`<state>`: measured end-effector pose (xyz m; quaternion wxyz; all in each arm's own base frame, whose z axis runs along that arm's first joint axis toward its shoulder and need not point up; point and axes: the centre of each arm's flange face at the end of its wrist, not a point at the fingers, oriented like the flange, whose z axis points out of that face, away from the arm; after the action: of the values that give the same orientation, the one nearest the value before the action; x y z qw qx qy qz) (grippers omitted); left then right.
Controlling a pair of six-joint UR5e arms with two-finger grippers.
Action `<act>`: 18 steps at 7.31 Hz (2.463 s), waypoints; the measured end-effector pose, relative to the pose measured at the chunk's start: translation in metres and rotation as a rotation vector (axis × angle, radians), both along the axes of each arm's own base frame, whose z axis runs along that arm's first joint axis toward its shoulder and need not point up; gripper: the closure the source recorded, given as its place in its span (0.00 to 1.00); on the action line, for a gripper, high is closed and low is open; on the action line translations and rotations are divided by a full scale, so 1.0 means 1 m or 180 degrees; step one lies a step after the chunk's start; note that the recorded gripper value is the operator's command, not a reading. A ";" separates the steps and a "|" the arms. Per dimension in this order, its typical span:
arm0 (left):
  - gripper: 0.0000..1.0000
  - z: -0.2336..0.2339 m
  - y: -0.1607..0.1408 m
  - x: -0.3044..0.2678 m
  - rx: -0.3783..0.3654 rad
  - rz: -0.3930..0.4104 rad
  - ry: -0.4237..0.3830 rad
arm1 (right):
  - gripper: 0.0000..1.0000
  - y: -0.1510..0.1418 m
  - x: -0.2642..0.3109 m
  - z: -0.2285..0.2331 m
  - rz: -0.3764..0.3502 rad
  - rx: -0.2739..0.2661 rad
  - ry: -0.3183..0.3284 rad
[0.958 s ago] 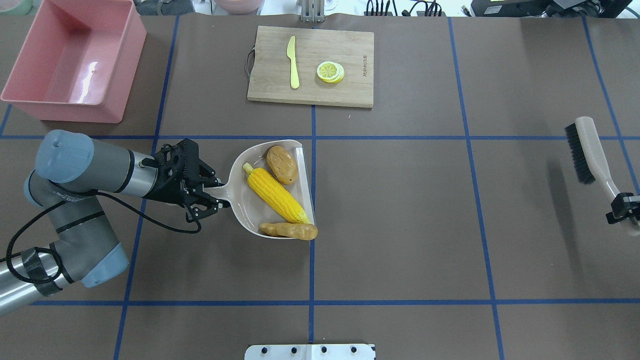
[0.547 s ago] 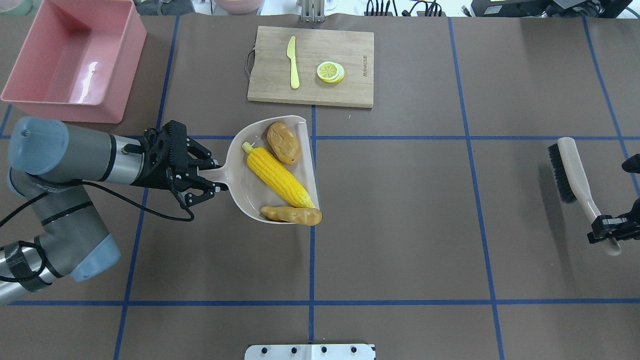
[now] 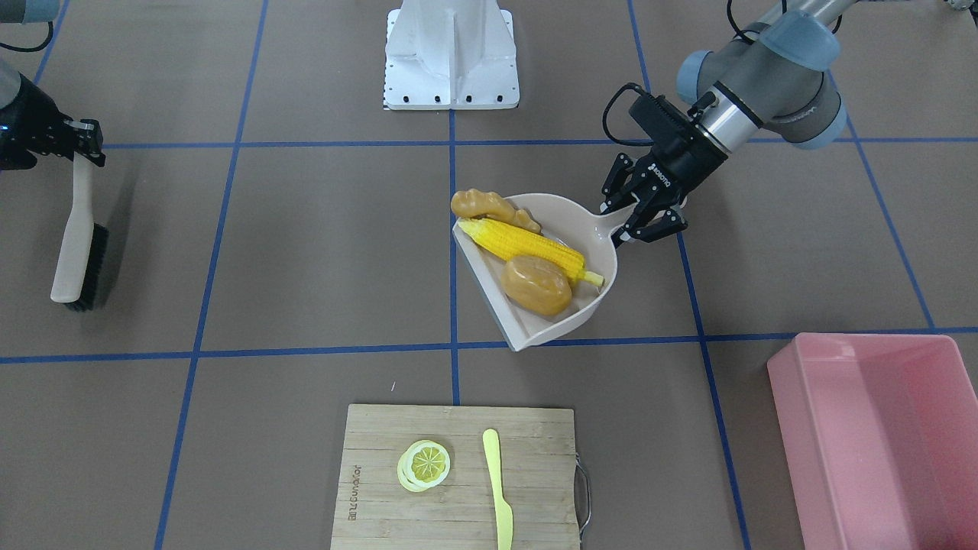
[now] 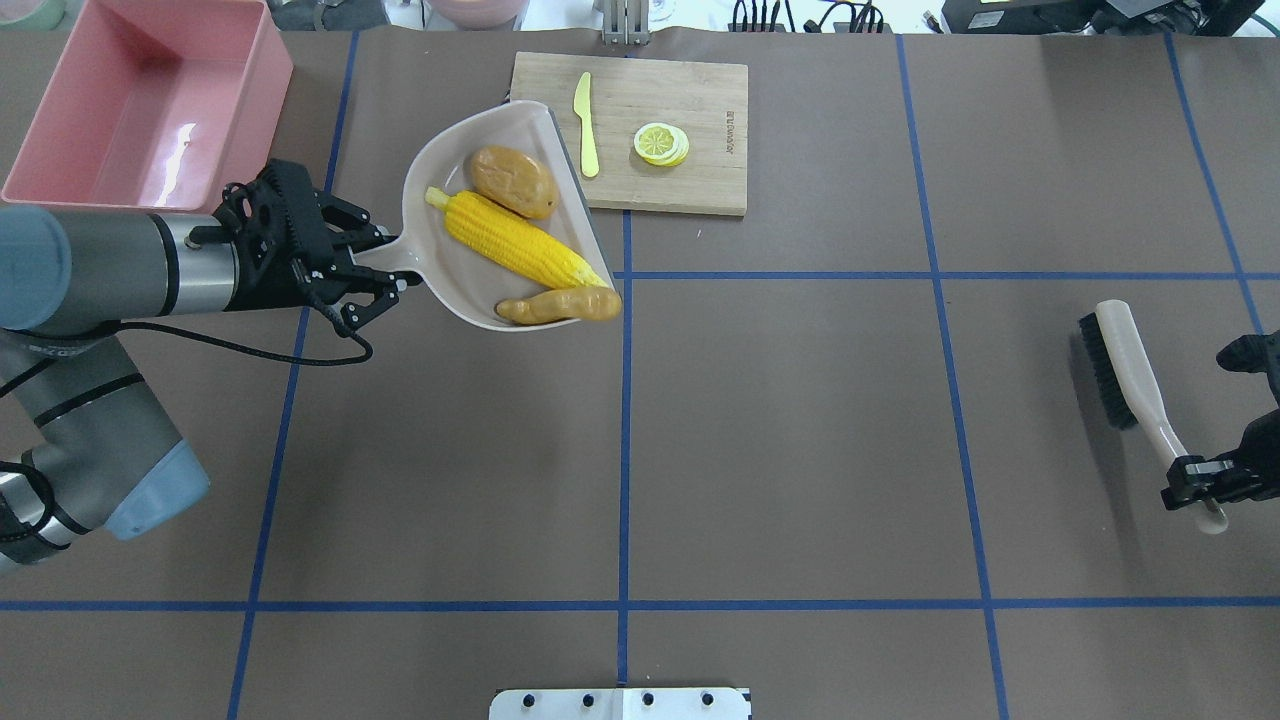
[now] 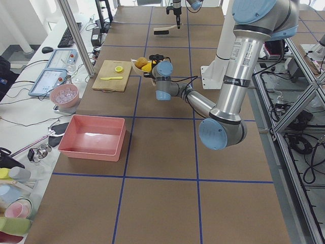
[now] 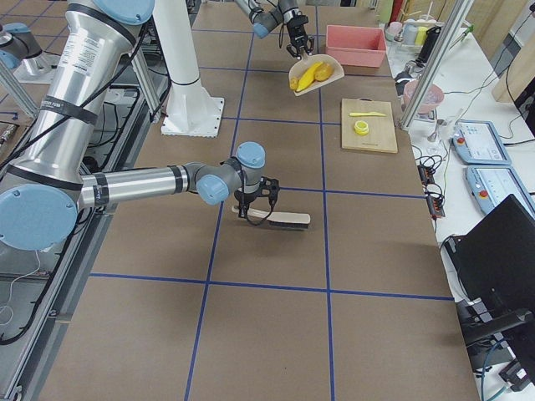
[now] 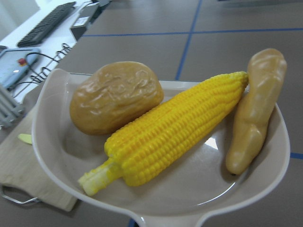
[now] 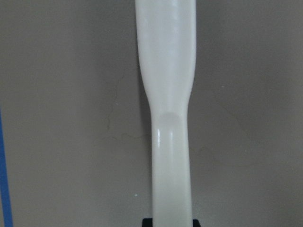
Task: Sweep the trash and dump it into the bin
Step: 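Carry the loaded dustpan with the left gripper over the pink bin, then tilt the dustpan with the left gripper to dump food into the bin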
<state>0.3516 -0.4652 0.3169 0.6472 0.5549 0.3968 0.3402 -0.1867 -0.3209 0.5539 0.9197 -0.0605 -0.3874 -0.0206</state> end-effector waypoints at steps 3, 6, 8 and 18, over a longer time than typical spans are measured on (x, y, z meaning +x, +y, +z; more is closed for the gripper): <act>1.00 0.008 -0.020 -0.024 -0.0810 -0.0383 0.0325 | 1.00 0.007 -0.008 0.003 -0.0073 0.0016 0.0054; 1.00 0.016 -0.050 -0.066 -0.1176 -0.1042 0.0617 | 1.00 0.011 -0.012 0.006 -0.0121 0.0032 0.0086; 1.00 0.019 -0.061 -0.086 -0.1525 -0.1376 0.0948 | 0.88 0.014 -0.015 0.007 -0.0150 0.0045 0.0109; 1.00 0.095 -0.062 -0.174 -0.4936 -0.1586 0.3191 | 0.01 0.012 0.000 0.000 -0.0096 0.0116 0.0090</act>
<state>0.1772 -0.5276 0.4116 0.6433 0.1213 0.6132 -0.4421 -0.1869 -0.3087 0.5539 0.9256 -0.0498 -0.3729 -0.0407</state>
